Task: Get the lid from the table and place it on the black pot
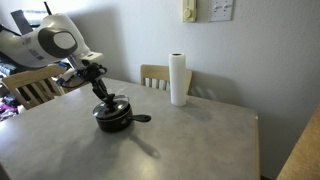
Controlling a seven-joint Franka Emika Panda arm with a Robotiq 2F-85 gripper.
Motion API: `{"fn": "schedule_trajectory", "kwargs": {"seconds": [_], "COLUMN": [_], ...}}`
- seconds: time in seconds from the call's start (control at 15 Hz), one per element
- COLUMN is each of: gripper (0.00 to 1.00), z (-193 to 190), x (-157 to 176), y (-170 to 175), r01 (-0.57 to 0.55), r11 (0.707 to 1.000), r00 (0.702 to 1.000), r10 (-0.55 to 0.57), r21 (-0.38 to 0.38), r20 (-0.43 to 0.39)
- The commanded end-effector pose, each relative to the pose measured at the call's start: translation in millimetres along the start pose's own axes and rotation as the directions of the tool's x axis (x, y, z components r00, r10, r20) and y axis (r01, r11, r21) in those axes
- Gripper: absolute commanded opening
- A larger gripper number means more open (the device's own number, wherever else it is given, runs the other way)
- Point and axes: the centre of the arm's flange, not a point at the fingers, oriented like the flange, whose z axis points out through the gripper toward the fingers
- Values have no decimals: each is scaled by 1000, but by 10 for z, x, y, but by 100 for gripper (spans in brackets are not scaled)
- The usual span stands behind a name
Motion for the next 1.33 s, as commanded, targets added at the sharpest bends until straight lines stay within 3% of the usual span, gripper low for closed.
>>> {"fn": "schedule_trajectory", "kwargs": {"seconds": [0.0,0.87,0.93,1.0,1.13,1.27], "gripper": [15,15,33,65,71,86], "z": [-81,328,326,291,198,53], "x": [-61,-166,-154,-140,-139,-134], "y": [151,346,356,354,331,296], "r01": [-21,-111,-114,-113,-100,-79], "r11": [999,981,980,981,984,987], "r00": [1000,993,993,993,995,997], "r10": [21,102,105,105,95,77], "r21": [33,162,162,160,150,139], "r20": [-18,60,62,57,39,24]}}
